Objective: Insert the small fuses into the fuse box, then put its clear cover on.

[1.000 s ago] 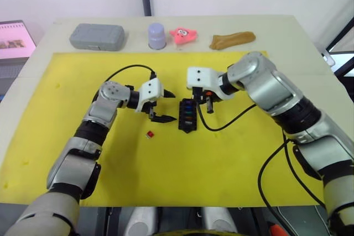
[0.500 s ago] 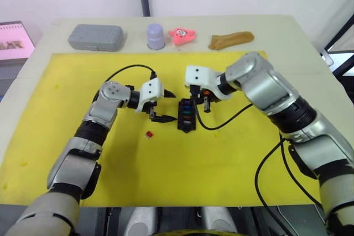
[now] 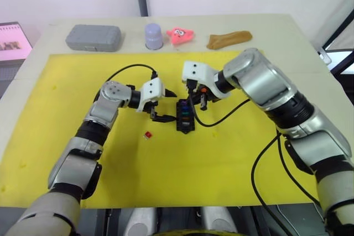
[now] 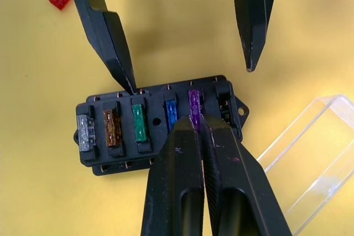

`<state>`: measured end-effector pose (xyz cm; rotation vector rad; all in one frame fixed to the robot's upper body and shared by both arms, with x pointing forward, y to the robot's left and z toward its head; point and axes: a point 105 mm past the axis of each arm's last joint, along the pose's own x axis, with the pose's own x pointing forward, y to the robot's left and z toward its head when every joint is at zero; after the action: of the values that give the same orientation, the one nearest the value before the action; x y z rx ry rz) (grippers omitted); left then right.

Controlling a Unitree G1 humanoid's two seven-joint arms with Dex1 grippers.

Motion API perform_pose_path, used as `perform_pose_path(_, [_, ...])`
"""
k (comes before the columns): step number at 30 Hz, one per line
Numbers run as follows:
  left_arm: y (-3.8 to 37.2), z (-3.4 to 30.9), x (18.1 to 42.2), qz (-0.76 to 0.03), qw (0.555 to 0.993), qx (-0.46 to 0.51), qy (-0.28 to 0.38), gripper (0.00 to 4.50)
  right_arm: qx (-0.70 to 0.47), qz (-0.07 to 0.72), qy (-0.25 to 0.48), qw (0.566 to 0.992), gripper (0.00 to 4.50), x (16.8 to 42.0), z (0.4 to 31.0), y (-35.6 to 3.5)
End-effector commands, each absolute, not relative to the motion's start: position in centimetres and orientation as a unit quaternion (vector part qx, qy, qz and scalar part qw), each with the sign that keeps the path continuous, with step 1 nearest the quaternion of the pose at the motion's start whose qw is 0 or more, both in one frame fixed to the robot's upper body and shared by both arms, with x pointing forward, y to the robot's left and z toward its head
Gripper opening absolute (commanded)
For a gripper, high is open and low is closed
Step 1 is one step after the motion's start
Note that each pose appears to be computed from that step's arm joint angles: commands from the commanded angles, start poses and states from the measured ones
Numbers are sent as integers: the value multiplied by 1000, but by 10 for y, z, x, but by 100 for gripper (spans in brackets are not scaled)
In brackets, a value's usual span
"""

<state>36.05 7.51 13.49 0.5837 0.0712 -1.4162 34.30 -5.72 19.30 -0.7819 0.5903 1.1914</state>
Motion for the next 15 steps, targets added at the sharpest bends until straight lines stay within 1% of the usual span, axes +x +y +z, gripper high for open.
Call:
perform_pose_path(1, [73, 144, 360, -638, 721, 271, 11, 443, -361, 542, 239, 720, 0, 342, 209, -53])
perform_pose_path(9, [73, 144, 359, -639, 719, 271, 11, 443, -387, 525, 242, 718, 0, 348, 201, -60])
perform_pose_path(15, [72, 144, 359, -640, 719, 271, 11, 443, -393, 525, 241, 715, 0, 348, 200, -62])
